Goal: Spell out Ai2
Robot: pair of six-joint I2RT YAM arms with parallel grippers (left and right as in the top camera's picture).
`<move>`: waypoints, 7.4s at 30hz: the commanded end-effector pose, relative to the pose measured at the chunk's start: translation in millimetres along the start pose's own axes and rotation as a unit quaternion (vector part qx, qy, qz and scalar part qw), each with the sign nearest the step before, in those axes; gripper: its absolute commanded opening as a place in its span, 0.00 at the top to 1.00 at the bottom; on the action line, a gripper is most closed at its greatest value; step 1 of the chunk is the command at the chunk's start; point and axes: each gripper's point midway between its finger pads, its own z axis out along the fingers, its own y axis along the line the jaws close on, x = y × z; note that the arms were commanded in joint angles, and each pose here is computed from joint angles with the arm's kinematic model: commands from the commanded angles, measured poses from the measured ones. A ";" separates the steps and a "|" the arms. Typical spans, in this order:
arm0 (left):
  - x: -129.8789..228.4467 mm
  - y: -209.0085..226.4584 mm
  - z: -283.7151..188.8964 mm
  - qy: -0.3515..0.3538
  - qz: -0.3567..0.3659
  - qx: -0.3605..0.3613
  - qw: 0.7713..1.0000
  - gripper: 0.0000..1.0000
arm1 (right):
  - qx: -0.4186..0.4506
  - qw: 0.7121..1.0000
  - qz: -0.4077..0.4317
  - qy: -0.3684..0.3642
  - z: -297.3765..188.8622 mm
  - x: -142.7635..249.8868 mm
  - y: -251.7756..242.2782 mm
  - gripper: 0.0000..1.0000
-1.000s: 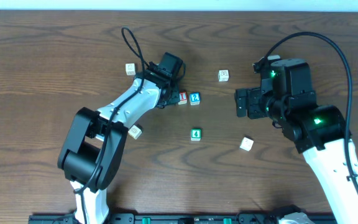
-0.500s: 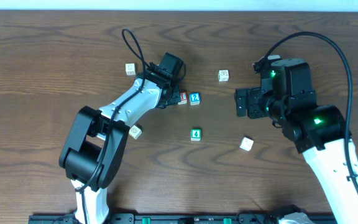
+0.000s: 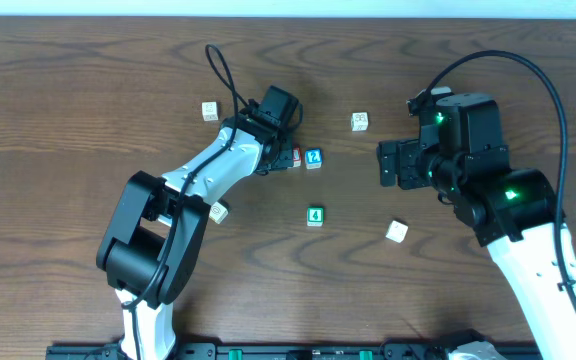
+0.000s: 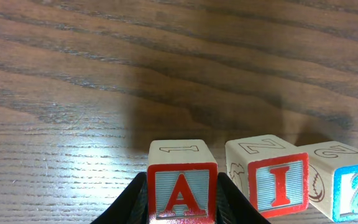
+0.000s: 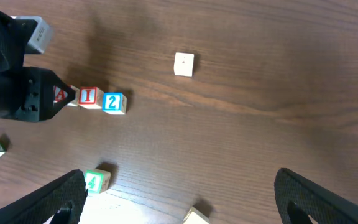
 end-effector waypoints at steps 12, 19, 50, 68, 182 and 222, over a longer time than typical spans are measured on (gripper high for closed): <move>1.7 0.6 6.2 0.005 0.019 -0.005 1.000 0.64 | 0.003 1.000 0.011 -0.002 -0.1 -1.2 -2.6 0.03; 1.7 0.6 6.2 0.005 0.019 -0.005 1.000 0.58 | 0.003 1.000 0.011 -0.002 -0.1 -1.2 -2.6 0.03; -50.2 49.7 -46.8 -0.009 -0.052 -0.032 0.998 0.94 | -0.117 0.983 0.032 0.137 144.7 44.3 42.7 0.99; -9.1 28.0 -10.1 0.023 -0.081 0.010 0.996 0.94 | -0.166 0.969 0.040 0.176 209.9 75.2 75.3 0.99; -21.6 39.1 -3.4 0.005 -0.044 -0.001 0.999 0.94 | -0.091 0.989 0.021 0.118 166.3 6.5 60.7 0.99; 166.5 140.8 -336.7 -0.321 -0.049 0.125 0.937 0.05 | -0.147 0.983 0.073 -0.082 -164.1 152.9 14.8 0.01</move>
